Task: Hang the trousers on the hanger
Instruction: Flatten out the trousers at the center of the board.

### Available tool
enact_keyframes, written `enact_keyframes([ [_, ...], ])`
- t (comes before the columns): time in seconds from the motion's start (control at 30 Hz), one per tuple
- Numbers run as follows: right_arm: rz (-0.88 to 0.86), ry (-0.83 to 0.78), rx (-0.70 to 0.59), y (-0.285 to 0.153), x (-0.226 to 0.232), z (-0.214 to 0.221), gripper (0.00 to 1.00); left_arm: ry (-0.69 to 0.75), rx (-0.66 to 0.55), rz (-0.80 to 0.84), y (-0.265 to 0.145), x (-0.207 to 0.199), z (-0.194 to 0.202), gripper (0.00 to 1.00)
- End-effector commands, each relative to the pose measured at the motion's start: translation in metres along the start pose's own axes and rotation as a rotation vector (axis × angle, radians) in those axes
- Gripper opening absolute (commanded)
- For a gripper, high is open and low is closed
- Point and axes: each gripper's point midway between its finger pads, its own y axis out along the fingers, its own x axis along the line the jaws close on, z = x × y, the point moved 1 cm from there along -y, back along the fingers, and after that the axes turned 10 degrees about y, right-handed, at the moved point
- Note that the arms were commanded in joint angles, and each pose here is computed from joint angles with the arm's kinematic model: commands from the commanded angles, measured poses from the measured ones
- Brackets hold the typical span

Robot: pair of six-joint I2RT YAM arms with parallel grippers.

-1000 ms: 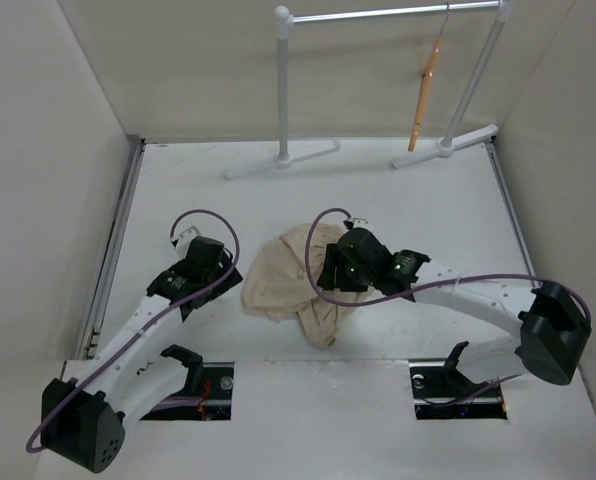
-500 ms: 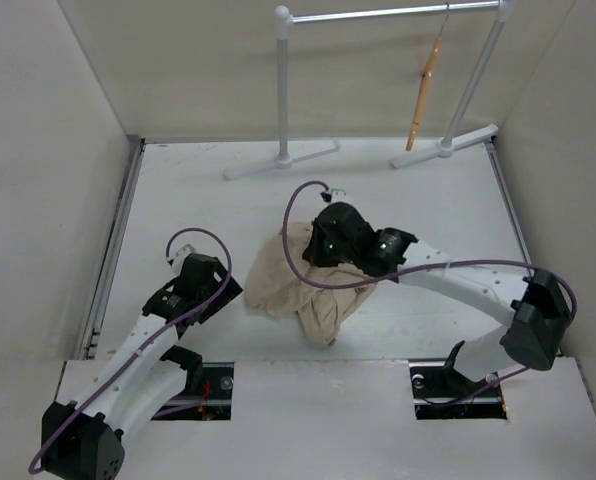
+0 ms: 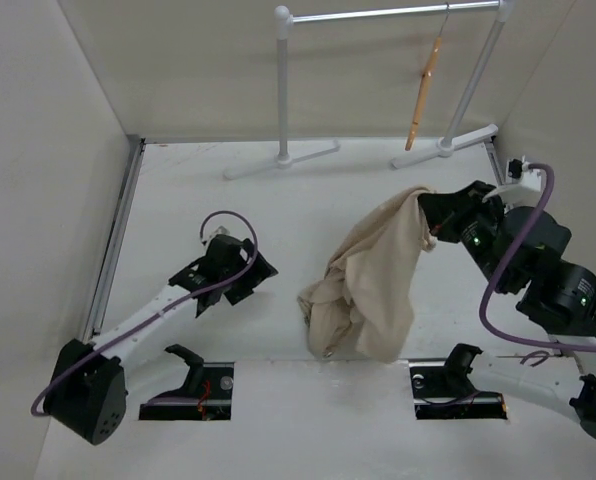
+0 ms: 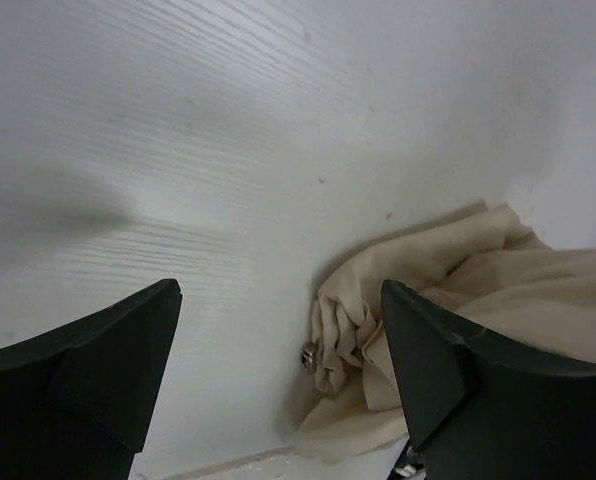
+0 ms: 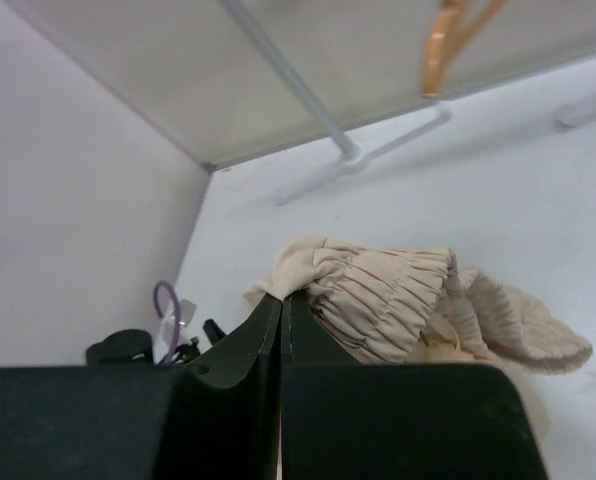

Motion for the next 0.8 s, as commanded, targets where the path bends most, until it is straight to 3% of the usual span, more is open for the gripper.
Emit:
enact_keyframes([
  [0.0,0.18,-0.077,0.031,0.012,-0.049,0.023,0.02,0.048,0.057,0.155,0.003,-0.059,0.016,0.81],
  [0.17,0.222,-0.072,-0.011,0.011,-0.067,0.006,0.03,0.213,0.238,0.148,0.019,-0.088,0.081,0.78],
  [0.33,0.223,-0.055,0.008,0.021,-0.075,0.007,0.03,0.332,0.344,0.166,0.026,-0.109,0.129,0.73],
  [0.37,0.222,-0.051,0.009,0.022,-0.076,0.007,0.03,0.35,0.366,0.177,0.028,-0.115,0.138,0.65],
  [0.47,0.212,-0.045,0.011,0.022,-0.076,0.009,0.03,0.357,0.414,0.189,0.038,-0.122,0.152,0.22],
  [0.5,0.207,-0.042,0.011,0.022,-0.075,0.009,0.03,0.344,0.41,0.195,0.04,-0.126,0.149,0.13],
  [0.7,0.173,-0.038,-0.001,0.015,-0.063,0.001,0.02,0.25,0.198,0.314,0.023,-0.173,0.082,0.03],
  [0.77,0.172,-0.047,-0.001,0.013,-0.063,0.0,0.02,0.227,0.16,0.292,0.016,-0.163,0.066,0.01],
])
